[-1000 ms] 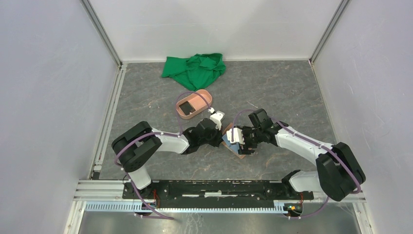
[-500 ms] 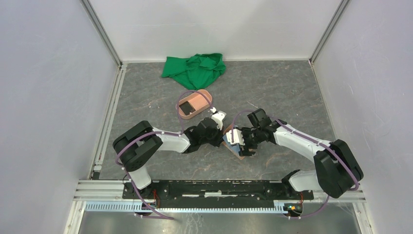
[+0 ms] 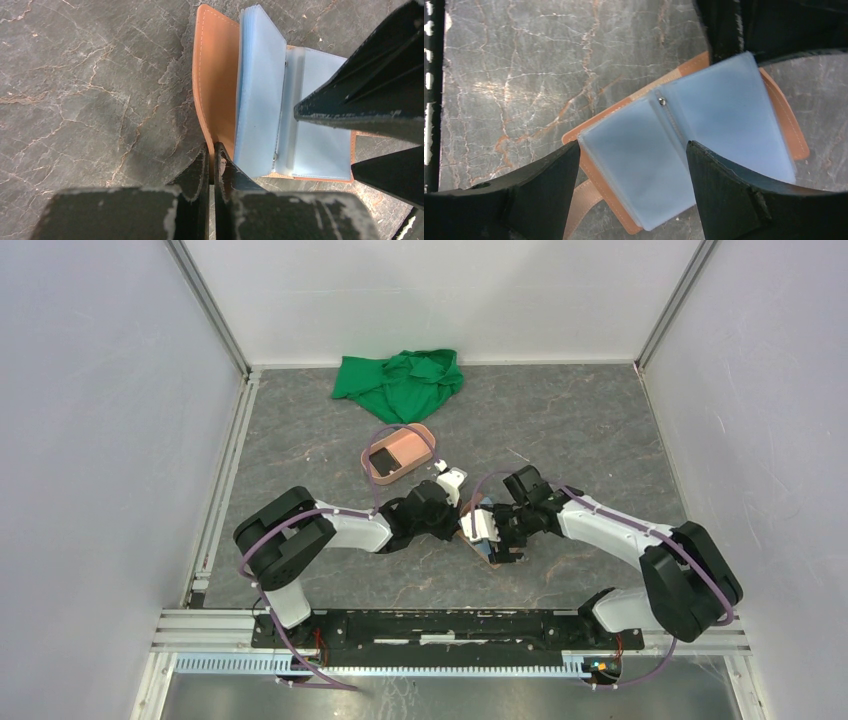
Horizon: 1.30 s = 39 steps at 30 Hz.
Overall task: Put the credit cards into the card holder
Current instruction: Open the card holder at the center of the board, then turn over the card slot in the card holder.
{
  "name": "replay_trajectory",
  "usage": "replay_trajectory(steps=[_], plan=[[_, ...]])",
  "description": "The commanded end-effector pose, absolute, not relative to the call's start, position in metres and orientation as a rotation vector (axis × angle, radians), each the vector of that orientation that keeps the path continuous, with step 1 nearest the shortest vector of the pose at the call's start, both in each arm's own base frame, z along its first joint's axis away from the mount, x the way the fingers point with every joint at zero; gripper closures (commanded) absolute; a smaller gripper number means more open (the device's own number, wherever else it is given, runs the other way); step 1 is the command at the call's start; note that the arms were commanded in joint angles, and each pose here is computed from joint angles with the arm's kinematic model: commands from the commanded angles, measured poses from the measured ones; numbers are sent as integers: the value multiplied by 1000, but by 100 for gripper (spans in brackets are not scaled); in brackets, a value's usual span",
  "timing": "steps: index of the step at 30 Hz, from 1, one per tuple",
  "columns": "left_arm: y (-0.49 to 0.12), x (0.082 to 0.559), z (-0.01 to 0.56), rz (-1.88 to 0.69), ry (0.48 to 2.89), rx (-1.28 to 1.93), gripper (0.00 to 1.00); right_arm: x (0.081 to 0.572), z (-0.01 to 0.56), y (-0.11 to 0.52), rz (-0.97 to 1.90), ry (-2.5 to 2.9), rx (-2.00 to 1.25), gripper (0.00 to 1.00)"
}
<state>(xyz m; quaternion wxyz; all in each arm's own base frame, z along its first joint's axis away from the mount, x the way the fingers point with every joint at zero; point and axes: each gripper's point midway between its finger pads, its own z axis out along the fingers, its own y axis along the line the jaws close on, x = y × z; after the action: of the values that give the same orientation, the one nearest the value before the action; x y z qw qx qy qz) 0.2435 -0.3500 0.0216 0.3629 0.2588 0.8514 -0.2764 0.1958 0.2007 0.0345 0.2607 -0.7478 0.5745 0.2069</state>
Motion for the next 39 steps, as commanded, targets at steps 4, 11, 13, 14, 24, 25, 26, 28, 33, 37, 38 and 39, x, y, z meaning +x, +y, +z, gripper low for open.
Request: replay_trajectory(steps=[4, 11, 13, 14, 24, 25, 26, 28, 33, 37, 38, 39], plan=[[-346, 236, 7, -676, 2219, 763, 98, 188, 30, 202, 575, 1531, -2070, 15], [-348, 234, 6, -687, 2220, 771, 98, 213, 38, 203, 442, 1579, -1970, 20], [-347, 234, 6, -688, 2220, 777, 98, 216, 44, 205, 430, 1568, -1948, 23], [-347, 234, 5, -687, 2221, 779, 98, 218, 47, 205, 422, 1564, -1934, 24], [-348, 232, 3, -691, 2224, 795, 98, 239, 66, 203, 303, 1558, -1794, 34], [-348, 232, 3, -692, 2225, 796, 98, 242, 66, 202, 287, 1567, -1781, 35], [-349, 233, 4, -693, 2223, 797, 98, 245, 67, 201, 273, 1577, -1768, 37], [-350, 233, 3, -694, 2224, 801, 98, 248, 67, 201, 258, 1593, -1751, 40], [-350, 233, 2, -686, 2225, 813, 98, 249, 70, 203, 272, 1593, -1730, 43], [-349, 233, 1, -681, 2227, 821, 98, 249, 78, 206, 297, 1569, -1708, 34], [-350, 233, 1, -680, 2227, 823, 98, 249, 79, 206, 300, 1568, -1705, 33], [-349, 233, 0, -677, 2227, 824, 98, 249, 80, 206, 304, 1563, -1702, 32]])
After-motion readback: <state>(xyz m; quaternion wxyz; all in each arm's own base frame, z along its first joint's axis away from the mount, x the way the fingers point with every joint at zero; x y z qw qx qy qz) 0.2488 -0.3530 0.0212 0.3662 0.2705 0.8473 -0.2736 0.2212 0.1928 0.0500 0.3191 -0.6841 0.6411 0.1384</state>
